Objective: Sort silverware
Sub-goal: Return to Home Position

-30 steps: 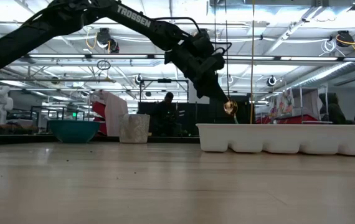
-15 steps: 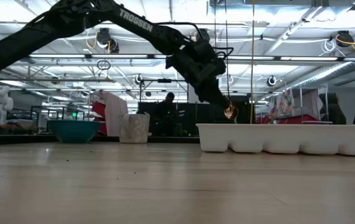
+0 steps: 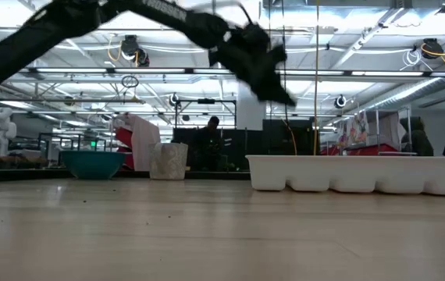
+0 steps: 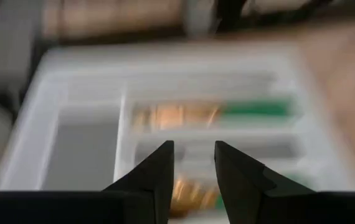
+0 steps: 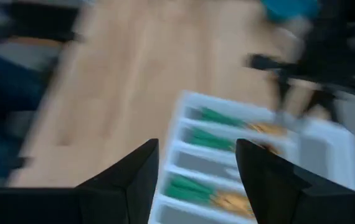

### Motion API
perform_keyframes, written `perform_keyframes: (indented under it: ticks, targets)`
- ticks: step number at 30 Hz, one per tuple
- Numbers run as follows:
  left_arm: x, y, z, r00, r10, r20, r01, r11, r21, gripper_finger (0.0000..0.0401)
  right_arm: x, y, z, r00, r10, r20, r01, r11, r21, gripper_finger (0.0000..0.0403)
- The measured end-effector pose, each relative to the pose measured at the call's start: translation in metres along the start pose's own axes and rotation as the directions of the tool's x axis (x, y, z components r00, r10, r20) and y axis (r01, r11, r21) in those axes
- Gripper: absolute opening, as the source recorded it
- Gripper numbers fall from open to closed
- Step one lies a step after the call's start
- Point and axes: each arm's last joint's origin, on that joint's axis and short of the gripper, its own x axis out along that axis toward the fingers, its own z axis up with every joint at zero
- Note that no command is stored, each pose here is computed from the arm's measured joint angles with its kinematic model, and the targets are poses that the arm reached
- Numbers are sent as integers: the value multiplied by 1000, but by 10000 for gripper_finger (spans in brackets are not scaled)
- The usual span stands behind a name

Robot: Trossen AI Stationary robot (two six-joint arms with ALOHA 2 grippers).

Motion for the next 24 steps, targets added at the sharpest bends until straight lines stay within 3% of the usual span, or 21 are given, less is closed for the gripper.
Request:
perform_keyframes:
  ticks: [4,8,11,14,18,24]
  targets:
    - [-58,-21,46,968,-150,200,134,987,91,122,-27,17,-14,981,151,122,-141,986,-89,199]
    - [-128,-48,74,890,-318,328,259,942,212,123,-64,33,-45,944,154,291,-112,981,-156,197]
    - [-180,-70,80,838,-391,381,280,906,317,123,-83,47,-82,894,157,419,-86,979,-183,197]
    - [-213,-92,73,810,-431,398,285,882,375,123,-87,56,-116,801,189,568,-65,971,-232,197]
    - [-229,-118,47,797,-455,398,298,869,395,123,-76,60,-146,672,147,726,27,975,-223,197]
    - [-225,-147,-19,769,-445,459,288,882,373,123,-38,58,-172,594,200,779,-8,970,-243,196]
